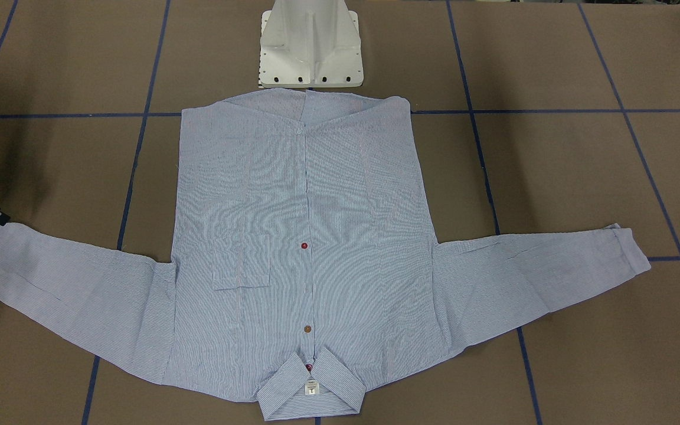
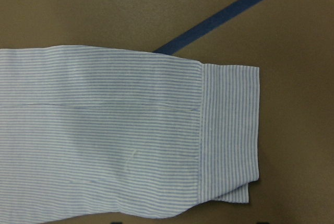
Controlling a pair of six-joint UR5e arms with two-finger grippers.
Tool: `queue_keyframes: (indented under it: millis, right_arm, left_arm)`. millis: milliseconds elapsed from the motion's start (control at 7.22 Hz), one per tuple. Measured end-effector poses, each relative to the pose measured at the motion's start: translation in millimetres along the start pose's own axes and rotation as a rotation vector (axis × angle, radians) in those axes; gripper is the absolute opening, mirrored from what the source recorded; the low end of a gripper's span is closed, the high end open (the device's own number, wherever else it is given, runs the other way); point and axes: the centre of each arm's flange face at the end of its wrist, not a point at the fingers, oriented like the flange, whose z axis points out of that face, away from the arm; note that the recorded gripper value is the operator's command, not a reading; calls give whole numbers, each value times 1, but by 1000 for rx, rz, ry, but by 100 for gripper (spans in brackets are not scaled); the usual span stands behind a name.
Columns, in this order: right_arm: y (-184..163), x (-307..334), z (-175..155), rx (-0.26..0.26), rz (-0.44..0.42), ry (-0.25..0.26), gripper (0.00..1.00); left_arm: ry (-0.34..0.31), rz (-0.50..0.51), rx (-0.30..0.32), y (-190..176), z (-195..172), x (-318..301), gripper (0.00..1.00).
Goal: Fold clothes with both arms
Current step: 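Reach the right gripper to the nearby sleeve cuff and grasp it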
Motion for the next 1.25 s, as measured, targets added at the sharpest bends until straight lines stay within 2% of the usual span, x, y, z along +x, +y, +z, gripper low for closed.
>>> queue_keyframes:
  millis: [831,970,1247]
  right_arm:
    - [-12,4,32,19,19,57,83]
    - [-12,6,34,17,21,62,80]
    - [-12,7,34,17,22,61,64]
  left_arm:
    - [1,5,4,-1,-1,1,100]
    - [1,6,5,-2,-2,2,100]
    - [1,7,8,-3,-3,3,100]
